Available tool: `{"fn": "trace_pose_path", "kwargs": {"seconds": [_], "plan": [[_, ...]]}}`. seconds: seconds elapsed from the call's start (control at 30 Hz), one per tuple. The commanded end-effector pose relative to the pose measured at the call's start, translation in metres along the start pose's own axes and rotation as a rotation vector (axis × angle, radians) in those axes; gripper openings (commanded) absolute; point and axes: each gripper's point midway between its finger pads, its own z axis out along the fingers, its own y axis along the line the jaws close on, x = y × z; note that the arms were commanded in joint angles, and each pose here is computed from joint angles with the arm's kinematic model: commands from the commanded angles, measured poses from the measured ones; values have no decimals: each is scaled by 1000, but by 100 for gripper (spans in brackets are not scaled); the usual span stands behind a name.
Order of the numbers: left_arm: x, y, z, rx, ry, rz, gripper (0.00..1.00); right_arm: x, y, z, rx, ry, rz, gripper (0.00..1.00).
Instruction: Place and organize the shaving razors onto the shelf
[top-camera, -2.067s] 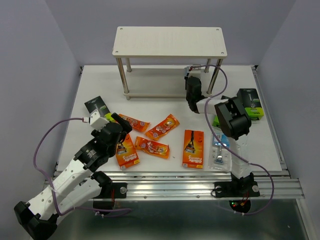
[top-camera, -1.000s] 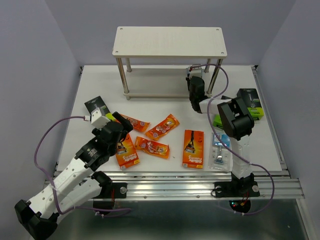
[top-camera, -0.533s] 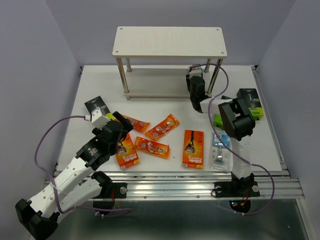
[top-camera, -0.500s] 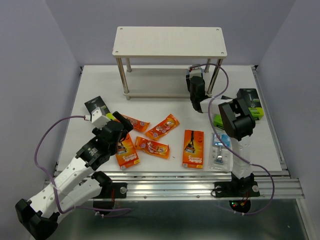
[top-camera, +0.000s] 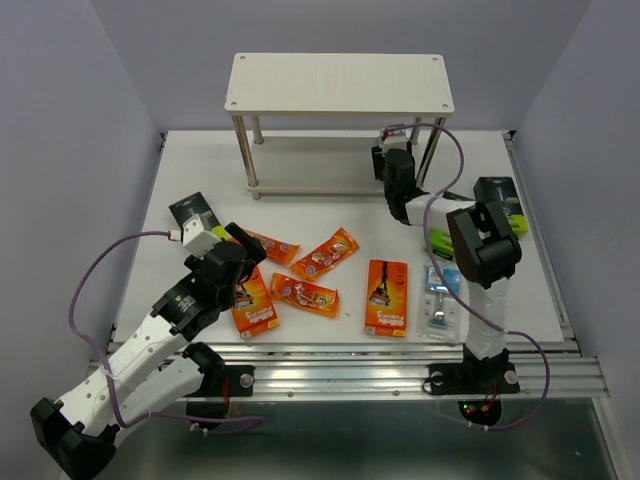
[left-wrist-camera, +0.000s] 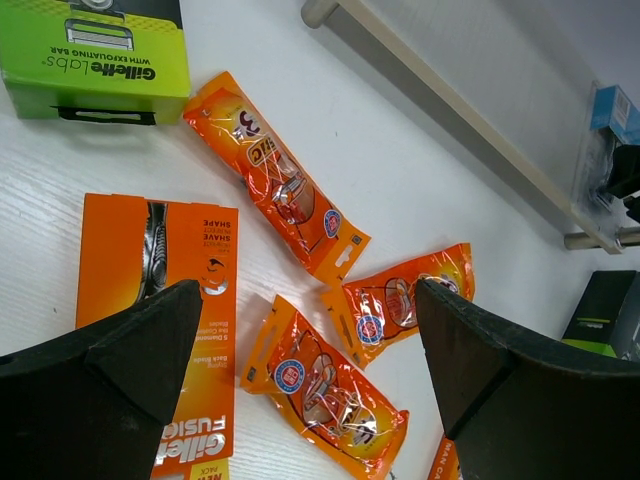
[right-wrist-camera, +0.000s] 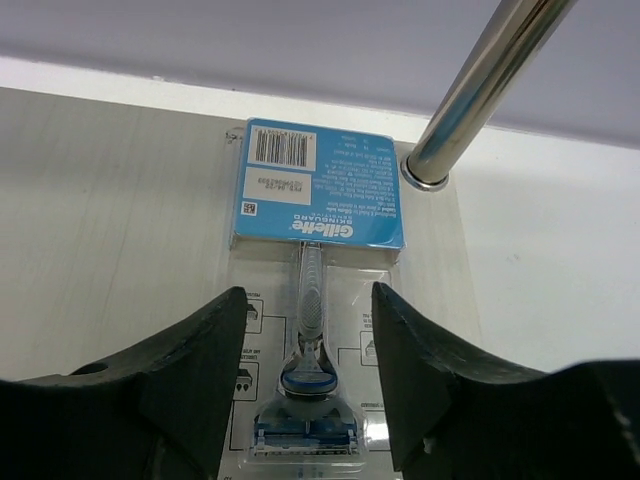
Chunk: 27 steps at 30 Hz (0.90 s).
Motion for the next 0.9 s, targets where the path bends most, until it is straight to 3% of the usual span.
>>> {"fn": "trace_pose_path", "kwargs": {"seconds": [0.0, 0.17, 0.27, 0.53, 0.87], "plan": [[-17, -9, -3, 25, -51, -35, 99, -34, -6, -12, -6, -62, 38, 59], [-18, -9, -5, 36, -50, -41, 99, -30, 7, -35, -57, -37, 76, 75], [-16, -9, -5, 39, -45, -37, 99, -32, 18, -57, -107, -22, 95, 100], [-13, -10, -7, 67, -33, -16, 99, -27, 32, -137, -113, 105, 159, 100], [3, -21, -6, 159, 24, 43, 99, 62, -41, -274, 56, 533, 336, 100]]}}
